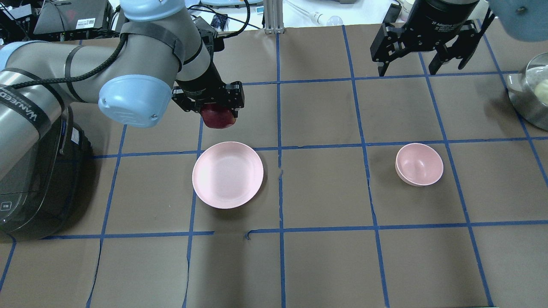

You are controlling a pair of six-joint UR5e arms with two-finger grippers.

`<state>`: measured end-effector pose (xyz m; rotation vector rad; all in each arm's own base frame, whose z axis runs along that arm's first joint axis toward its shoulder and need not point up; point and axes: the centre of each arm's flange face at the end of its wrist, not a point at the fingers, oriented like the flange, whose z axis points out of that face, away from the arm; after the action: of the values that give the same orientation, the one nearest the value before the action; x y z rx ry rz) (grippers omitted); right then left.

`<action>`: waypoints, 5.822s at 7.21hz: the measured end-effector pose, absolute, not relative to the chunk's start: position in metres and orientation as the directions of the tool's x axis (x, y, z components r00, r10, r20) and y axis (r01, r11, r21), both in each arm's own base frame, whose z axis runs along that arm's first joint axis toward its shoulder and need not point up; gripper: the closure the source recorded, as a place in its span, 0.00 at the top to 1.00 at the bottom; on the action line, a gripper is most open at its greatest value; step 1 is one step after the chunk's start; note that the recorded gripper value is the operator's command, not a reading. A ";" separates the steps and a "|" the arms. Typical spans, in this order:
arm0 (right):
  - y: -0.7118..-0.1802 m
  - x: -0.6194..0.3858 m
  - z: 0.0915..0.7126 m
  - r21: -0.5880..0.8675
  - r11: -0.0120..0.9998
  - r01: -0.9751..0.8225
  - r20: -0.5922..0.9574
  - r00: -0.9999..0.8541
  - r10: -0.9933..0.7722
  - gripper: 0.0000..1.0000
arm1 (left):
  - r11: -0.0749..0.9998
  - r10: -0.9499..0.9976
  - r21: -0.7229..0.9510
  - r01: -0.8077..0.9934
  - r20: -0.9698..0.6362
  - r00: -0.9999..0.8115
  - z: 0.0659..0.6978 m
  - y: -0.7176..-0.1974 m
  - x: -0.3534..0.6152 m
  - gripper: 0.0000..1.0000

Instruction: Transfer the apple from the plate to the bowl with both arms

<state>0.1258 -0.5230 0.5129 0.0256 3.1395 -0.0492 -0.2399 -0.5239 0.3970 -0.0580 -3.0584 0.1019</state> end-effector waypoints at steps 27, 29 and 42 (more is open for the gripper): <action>-0.519 0.165 0.216 0.085 0.980 -0.180 -0.131 -0.977 -0.168 1.00 | 0.994 0.095 -0.058 0.091 0.072 -0.993 0.404 -0.523 -0.241 0.00; -0.542 0.159 0.269 0.055 0.983 -0.175 -0.088 -0.982 -0.170 1.00 | 0.998 0.043 -0.039 0.039 0.116 -0.992 0.397 -0.526 -0.247 0.00; -0.528 0.143 0.517 0.021 0.987 -0.157 0.002 -0.988 -0.157 1.00 | 0.986 -0.163 0.003 -0.166 0.207 -0.965 0.249 -0.487 -0.456 0.34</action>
<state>0.1427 -0.5278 0.5173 -0.2472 3.1356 0.0324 -0.4557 -0.4867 0.2488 0.2446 -2.9234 0.0215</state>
